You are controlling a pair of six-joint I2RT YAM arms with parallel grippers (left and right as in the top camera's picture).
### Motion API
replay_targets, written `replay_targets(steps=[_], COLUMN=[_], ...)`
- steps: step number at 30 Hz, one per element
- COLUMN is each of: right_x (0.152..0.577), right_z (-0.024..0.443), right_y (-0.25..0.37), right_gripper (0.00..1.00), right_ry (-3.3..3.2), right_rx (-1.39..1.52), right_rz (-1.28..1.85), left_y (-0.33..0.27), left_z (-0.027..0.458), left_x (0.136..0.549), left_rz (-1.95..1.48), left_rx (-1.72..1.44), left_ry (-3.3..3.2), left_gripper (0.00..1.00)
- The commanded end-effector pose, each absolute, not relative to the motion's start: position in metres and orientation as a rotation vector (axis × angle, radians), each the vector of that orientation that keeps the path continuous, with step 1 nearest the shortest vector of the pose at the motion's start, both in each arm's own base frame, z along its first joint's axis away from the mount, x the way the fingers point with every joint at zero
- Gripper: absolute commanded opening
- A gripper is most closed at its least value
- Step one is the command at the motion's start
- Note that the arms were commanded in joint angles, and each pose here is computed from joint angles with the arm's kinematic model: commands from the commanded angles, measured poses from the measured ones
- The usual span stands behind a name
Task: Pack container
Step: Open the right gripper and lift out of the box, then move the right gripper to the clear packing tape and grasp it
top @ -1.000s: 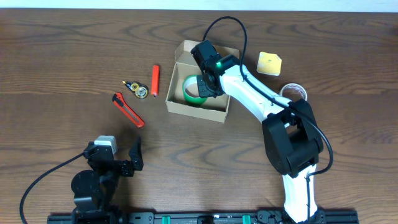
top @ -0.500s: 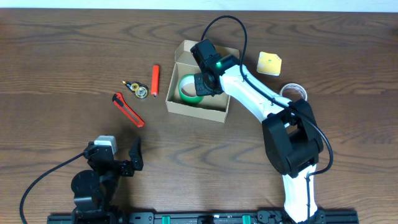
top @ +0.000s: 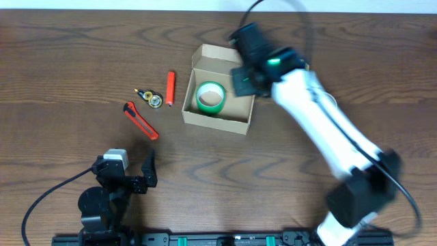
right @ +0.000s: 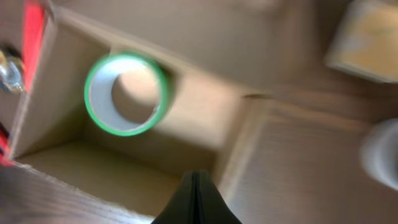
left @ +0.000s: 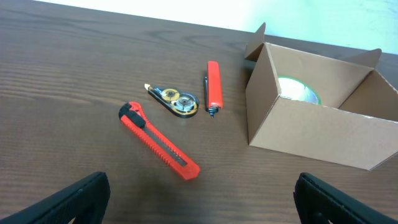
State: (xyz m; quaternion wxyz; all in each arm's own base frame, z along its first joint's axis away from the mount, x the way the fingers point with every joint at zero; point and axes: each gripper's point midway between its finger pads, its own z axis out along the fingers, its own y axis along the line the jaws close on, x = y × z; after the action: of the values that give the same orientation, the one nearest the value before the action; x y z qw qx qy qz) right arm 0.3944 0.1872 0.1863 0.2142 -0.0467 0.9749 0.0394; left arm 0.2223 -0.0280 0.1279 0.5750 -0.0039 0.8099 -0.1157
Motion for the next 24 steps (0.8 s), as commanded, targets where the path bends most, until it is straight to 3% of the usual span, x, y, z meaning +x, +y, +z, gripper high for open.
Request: replay_targets(steps=[1, 7, 15, 17, 21, 24], right_x=[0.407, 0.408, 0.391, 0.389, 0.389, 0.390], right_z=[0.211, 0.183, 0.108, 0.093, 0.072, 0.061], right_y=[0.118, 0.034, -0.020, -0.022, -0.022, -0.022], right_gripper=[0.01, 0.01, 0.04, 0.10, 0.32, 0.40], right_ry=[2.655, 2.733, 2.821, 2.833, 2.825, 2.811], right_rx=[0.028, 0.196, 0.317, 0.290, 0.230, 0.194], right_rz=[-0.050, -0.186, -0.199, -0.166, -0.145, -0.148], left_y=[-0.030, -0.030, -0.030, -0.030, -0.030, -0.030], left_z=[0.119, 0.119, 0.119, 0.119, 0.119, 0.119], left_x=[0.222, 0.222, 0.222, 0.222, 0.222, 0.222], left_rz=[-0.292, -0.292, -0.292, -0.292, -0.292, -0.292], left_rx=[-0.017, -0.017, -0.017, -0.017, -0.017, -0.017], left_ry=[1.916, 1.916, 1.917, 1.916, 1.916, 1.917], left_gripper=[0.95, 0.95, 0.95, 0.95, 0.95, 0.95])
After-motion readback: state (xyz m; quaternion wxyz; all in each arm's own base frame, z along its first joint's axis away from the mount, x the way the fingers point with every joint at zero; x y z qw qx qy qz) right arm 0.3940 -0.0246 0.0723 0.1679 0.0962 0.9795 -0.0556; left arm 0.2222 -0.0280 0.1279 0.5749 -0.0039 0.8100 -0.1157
